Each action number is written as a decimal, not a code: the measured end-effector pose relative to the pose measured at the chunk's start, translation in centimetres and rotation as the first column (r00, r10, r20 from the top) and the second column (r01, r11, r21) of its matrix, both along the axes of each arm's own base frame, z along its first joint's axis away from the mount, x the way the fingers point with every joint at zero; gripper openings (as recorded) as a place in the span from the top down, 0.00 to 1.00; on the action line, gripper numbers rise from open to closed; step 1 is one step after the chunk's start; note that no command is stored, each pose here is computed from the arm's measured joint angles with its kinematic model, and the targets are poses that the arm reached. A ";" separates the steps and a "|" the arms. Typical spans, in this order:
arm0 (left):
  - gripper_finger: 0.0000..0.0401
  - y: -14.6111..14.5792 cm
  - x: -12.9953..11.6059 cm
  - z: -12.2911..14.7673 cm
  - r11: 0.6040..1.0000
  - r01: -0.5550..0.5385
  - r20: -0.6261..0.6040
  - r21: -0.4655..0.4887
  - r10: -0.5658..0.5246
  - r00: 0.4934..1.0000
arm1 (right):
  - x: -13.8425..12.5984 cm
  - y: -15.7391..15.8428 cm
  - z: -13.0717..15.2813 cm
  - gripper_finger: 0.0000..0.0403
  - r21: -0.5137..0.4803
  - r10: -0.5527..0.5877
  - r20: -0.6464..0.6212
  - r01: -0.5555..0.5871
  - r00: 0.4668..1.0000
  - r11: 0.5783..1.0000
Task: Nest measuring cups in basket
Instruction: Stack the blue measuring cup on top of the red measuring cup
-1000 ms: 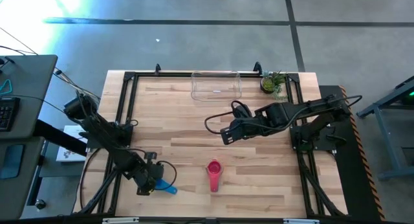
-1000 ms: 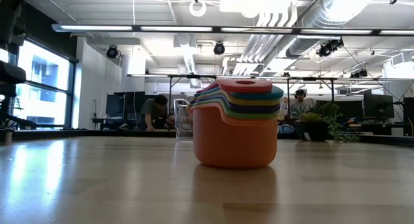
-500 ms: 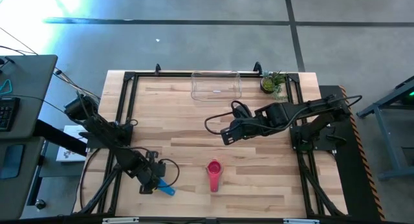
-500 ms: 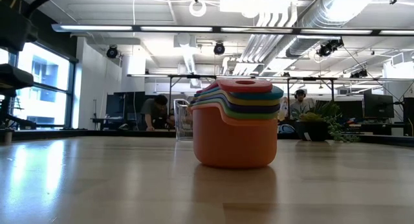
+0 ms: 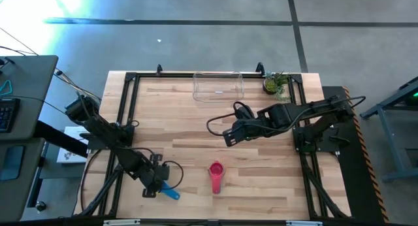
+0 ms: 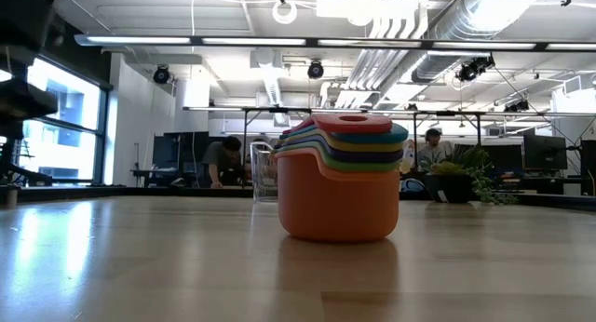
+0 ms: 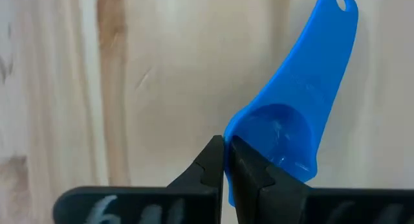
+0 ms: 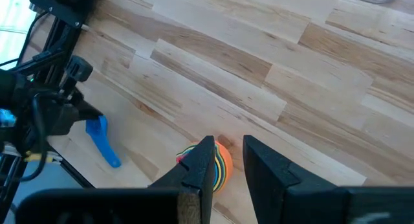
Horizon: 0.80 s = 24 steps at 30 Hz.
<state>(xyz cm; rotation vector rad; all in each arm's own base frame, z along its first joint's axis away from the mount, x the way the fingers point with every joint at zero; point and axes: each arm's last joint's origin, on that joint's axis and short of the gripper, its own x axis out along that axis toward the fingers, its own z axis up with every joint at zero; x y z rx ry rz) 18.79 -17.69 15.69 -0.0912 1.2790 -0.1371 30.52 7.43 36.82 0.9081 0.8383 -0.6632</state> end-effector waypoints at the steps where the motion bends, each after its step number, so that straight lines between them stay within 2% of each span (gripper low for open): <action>1: 0.99 -0.1 0.3 0.4 1.000 0.009 0.012 -0.007 -0.009 1.000 | 0.0 0.0 0.0 0.82 0.000 0.000 0.000 0.000 1.000 1.000; 6: 1.00 -0.2 2.7 2.9 0.998 0.057 0.097 -0.025 -0.055 0.994 | 0.0 0.0 0.0 0.82 -0.007 0.012 -0.002 -0.012 1.000 1.000; 10: 1.00 0.7 4.8 5.1 0.996 0.091 0.170 -0.004 -0.089 0.981 | 0.0 0.0 0.0 0.82 -0.010 0.010 -0.001 -0.010 1.000 1.000; 18: 1.00 3.6 8.7 9.0 0.980 0.174 0.314 0.093 -0.195 0.929 | 0.3 -0.8 0.1 0.82 -0.062 -0.045 0.034 0.047 0.998 0.997; 24: 1.00 6.0 10.5 10.9 0.941 0.257 0.371 0.222 -0.325 0.870 | 0.6 -2.5 0.2 0.82 -0.110 -0.091 0.038 0.095 0.995 0.989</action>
